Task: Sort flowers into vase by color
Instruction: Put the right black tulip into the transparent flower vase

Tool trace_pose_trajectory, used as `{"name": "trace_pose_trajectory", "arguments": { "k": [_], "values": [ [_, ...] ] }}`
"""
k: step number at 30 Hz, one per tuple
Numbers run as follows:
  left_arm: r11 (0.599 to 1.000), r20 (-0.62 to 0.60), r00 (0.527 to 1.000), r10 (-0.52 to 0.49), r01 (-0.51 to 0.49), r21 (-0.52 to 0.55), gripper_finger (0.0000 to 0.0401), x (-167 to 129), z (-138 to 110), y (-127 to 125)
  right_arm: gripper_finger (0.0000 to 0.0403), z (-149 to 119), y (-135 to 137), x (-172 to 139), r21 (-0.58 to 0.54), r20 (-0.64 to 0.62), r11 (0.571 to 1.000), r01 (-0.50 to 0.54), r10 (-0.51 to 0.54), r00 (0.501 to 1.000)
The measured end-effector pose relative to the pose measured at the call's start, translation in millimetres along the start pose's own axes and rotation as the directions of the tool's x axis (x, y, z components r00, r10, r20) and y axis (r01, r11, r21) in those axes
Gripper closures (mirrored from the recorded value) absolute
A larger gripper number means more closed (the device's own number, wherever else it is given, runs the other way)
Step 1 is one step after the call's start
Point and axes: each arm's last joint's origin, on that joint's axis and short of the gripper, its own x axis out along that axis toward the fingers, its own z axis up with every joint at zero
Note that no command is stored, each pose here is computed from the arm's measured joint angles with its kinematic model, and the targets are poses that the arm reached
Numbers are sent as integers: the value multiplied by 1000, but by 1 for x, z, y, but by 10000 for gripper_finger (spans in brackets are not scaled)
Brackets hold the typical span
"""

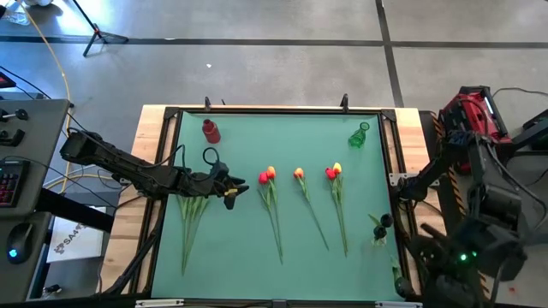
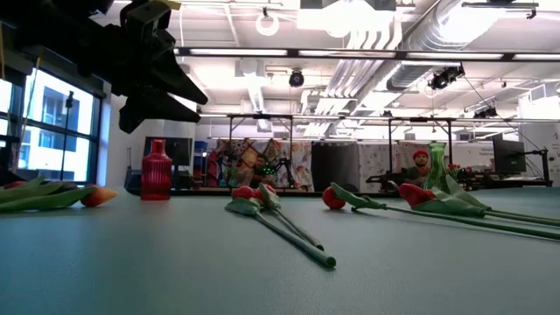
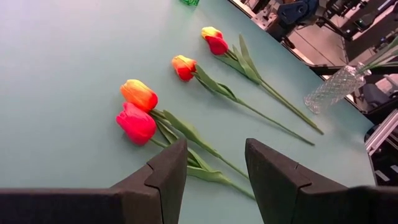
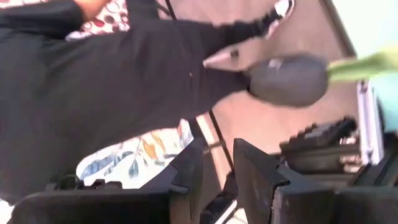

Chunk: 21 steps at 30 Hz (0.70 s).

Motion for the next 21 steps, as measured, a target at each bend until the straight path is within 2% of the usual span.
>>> {"name": "trace_pose_trajectory", "arguments": {
  "k": [4,8,15,21],
  "values": [
    [1000,-1,1000,-1,1,18,249,0,0,0,325,-2,4,13,59,-6,998,-5,6,1000],
    [999,-1,1000,-1,1,43,249,0,0,0,325,4,3,24,118,31,992,37,-41,999],
    [999,-12,1000,-12,13,45,249,0,0,0,325,17,3,26,138,108,990,36,-51,993],
    [999,-27,999,-28,29,45,249,0,-1,-1,325,23,-11,24,181,72,964,192,-208,975]
  ]
}}
